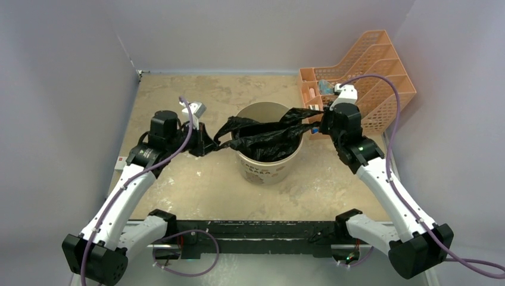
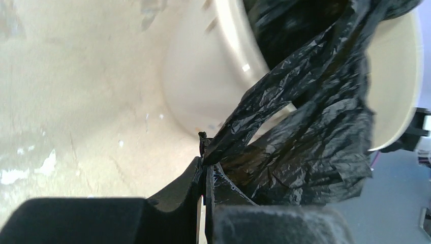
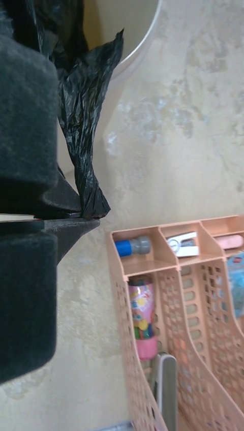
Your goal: Put the trash bags into the trash bin
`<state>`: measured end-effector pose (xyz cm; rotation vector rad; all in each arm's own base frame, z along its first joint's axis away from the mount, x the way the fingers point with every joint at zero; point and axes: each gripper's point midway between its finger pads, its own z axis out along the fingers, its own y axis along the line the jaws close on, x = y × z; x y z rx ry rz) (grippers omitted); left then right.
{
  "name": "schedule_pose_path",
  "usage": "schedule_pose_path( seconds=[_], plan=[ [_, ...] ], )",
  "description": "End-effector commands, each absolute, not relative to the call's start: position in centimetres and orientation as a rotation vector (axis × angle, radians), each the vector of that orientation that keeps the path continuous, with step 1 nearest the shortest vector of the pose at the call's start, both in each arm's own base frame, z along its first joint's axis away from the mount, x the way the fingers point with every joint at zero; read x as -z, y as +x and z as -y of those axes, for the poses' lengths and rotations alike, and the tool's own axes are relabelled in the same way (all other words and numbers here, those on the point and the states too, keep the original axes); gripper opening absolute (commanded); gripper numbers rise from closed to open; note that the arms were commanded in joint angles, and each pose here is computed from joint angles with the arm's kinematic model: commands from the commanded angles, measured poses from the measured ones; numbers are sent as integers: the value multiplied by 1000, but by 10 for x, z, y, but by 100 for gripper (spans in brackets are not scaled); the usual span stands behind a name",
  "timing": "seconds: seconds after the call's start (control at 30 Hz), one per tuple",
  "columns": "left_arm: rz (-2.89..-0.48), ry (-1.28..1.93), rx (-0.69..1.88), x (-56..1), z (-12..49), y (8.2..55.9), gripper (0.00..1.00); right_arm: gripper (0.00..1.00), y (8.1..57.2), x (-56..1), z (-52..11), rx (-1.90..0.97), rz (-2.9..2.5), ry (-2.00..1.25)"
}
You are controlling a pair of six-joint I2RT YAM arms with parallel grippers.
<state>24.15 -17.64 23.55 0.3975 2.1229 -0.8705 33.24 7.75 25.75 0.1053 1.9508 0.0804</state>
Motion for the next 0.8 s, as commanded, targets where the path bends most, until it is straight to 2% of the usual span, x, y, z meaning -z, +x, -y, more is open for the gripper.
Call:
schedule_pose_path(
  seconds=[0.0,0.13,0.43,0.63,0.67,0.77],
  plan=[
    [-2179,300,778,-206,162,248,0,2,324,-257,-89,-194,-1953,123],
    [-2166,314,869,-197,176,252,0,3,323,-240,-103,-264,-1995,97],
    [-2212,327,1056,-164,195,240,0,0,317,-192,-124,-383,-2143,140],
    [-2153,315,1044,-187,193,239,1,0,312,-212,-116,-374,-2079,156],
    [-2134,316,1036,-194,192,240,4,0,311,-219,-116,-385,-2056,157],
    [-2086,299,971,-217,185,244,23,0,307,-244,-117,-425,-1984,147]
  ],
)
